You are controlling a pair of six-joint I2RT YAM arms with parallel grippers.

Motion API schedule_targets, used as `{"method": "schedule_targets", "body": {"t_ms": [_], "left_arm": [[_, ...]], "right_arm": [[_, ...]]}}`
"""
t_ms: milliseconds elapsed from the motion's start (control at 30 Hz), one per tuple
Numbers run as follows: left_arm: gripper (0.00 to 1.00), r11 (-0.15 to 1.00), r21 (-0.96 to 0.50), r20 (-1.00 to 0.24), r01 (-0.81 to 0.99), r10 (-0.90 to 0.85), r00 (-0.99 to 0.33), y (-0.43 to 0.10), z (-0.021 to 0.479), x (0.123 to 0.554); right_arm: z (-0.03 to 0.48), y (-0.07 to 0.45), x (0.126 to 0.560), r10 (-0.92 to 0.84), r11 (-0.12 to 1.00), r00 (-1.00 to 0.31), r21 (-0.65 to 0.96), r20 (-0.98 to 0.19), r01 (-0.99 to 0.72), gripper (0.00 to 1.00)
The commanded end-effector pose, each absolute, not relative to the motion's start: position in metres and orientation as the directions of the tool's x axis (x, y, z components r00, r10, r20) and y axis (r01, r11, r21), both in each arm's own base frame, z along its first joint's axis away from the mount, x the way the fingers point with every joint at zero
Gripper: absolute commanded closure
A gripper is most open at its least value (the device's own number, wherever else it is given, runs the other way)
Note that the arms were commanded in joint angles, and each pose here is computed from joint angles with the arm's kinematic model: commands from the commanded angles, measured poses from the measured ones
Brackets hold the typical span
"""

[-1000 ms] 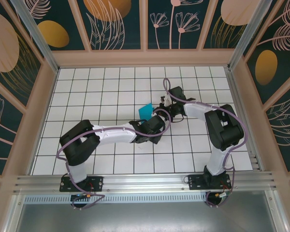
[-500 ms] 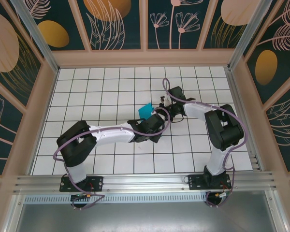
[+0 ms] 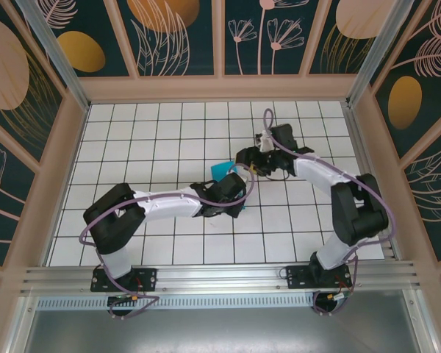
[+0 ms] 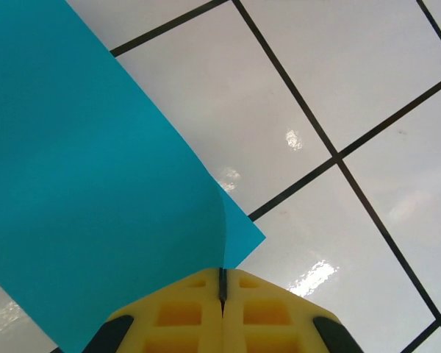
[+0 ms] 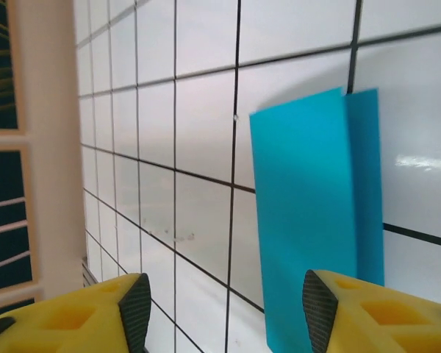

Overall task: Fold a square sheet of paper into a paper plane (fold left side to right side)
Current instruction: Fold the triangle a second time at the center of the table.

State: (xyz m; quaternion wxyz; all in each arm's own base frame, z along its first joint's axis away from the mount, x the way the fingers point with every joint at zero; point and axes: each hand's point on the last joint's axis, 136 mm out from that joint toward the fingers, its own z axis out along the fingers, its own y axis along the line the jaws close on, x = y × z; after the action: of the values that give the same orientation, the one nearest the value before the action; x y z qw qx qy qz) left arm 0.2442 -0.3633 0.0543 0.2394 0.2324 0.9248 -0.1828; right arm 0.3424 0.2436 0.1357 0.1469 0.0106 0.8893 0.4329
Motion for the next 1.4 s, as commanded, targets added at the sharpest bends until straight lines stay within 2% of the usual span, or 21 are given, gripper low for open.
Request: {"method": "schedule_targets", "body": {"t_ms": [0, 33, 133, 267, 333, 433, 600, 900, 1367], "left_arm": [[1.0, 0.792, -0.336, -0.535, 0.509, 0.285, -0.795, -0.367, 0.07, 0.245], [1.0, 0.786, -0.356, -0.535, 0.505, 0.272, -0.8, -0.366, 0.072, 0.247], [1.0, 0.773, -0.393, -0.527, 0.498, 0.255, -0.811, -0.363, 0.073, 0.248], [1.0, 0.756, -0.443, -0.516, 0.481, 0.224, -0.827, -0.356, 0.076, 0.25], [1.0, 0.745, -0.47, -0.508, 0.474, 0.212, -0.835, -0.354, 0.077, 0.249], [1.0, 0.734, -0.489, -0.502, 0.471, 0.204, -0.84, -0.354, 0.077, 0.249], [1.0, 0.744, -0.486, -0.495, 0.458, 0.198, -0.846, -0.348, 0.075, 0.251], [1.0, 0.776, -0.461, -0.483, 0.431, 0.188, -0.855, -0.338, 0.067, 0.255], [0.99, 0.833, -0.38, -0.472, 0.401, 0.198, -0.859, -0.311, 0.056, 0.276]], "right_arm": [[0.144, 0.219, 0.341, 0.194, 0.635, -0.937, 0.765, -0.292, -0.107, 0.4], [0.144, 0.211, 0.338, 0.204, 0.641, -0.932, 0.761, -0.3, -0.105, 0.41], [0.143, 0.199, 0.328, 0.214, 0.646, -0.926, 0.756, -0.311, -0.104, 0.54], [0.128, 0.2, 0.303, 0.195, 0.622, -0.944, 0.778, -0.267, -0.091, 0.75], [0.117, 0.205, 0.29, 0.186, 0.608, -0.954, 0.79, -0.237, -0.078, 0.88], [0.102, 0.221, 0.272, 0.155, 0.603, -0.963, 0.793, -0.219, -0.083, 0.96], [0.072, 0.239, 0.255, 0.129, 0.629, -0.978, 0.776, -0.165, -0.047, 0.98], [0.04, 0.251, 0.254, 0.104, 0.708, -0.988, 0.707, -0.113, -0.006, 0.98], [0.002, 0.237, 0.24, 0.077, 0.809, -0.996, 0.587, -0.034, 0.042, 0.98]]}}
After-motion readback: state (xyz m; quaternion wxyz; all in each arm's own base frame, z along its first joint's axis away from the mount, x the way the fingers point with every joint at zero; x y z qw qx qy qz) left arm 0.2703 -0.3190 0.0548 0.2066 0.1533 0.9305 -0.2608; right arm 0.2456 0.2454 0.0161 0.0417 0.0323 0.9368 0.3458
